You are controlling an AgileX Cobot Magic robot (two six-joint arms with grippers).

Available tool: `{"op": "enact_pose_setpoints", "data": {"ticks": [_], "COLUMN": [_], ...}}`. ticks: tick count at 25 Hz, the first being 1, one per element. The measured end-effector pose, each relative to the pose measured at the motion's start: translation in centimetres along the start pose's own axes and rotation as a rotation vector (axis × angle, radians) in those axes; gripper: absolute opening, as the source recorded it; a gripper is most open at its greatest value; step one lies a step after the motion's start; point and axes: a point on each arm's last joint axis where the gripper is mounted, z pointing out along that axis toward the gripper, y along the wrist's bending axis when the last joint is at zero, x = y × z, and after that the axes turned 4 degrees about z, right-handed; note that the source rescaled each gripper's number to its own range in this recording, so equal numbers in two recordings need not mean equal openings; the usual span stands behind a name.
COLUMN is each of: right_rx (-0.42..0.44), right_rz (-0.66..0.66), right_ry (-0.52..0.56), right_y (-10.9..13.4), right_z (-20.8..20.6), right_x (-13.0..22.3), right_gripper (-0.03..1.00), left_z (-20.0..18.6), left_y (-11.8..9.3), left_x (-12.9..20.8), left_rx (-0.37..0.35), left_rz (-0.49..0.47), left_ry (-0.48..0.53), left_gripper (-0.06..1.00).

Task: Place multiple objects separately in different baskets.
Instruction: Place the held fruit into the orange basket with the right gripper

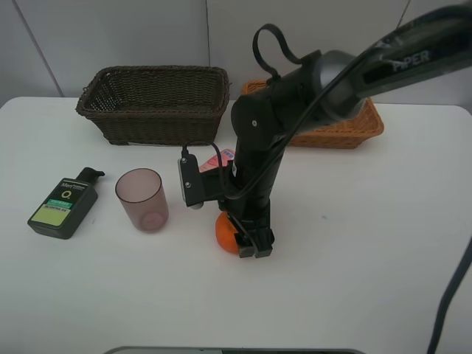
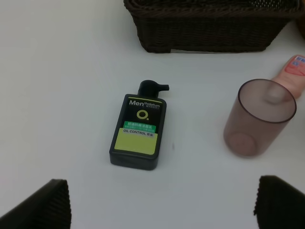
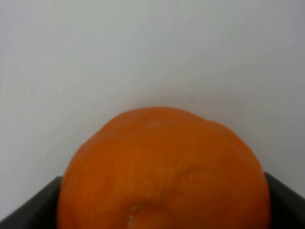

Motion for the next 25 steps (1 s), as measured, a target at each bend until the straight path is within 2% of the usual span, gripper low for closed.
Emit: {"op": "enact_pose_setpoints", "data": {"ticks": [7, 11, 16, 21, 25], "right_rx": [-0.006, 0.013, 0.066, 0.184, 0.257], "right_rz": [0.024, 0.103, 0.388, 0.752, 1.013], "right_ry": [-0.025, -0.059, -0.059, -0.062, -0.064], "right_y": [0.1, 0.1, -1.7, -5.4, -8.1], "right_z": [-0.5, -1.9, -3.3, -6.4, -8.9], "right_x": [-0.2, -0.4, 0.4, 1.9, 4.5], "right_gripper": [0.45, 0.45, 0.45, 0.45, 0.45], "left_z": [0.0, 0.0, 0.0, 0.0, 0.0], "left_y": [0.0, 0.0, 0.0, 0.0, 0.0], "left_x": [0.0, 0.0, 0.0, 0.0, 0.0], "left_rx": [0.000, 0.000, 0.000, 0.000, 0.000], "left_rz": [0.000, 0.000, 0.000, 0.000, 0.000], "left_ry": [0.000, 0.000, 0.000, 0.000, 0.000], "left_gripper": [0.99, 0.99, 0.99, 0.99, 0.99]}}
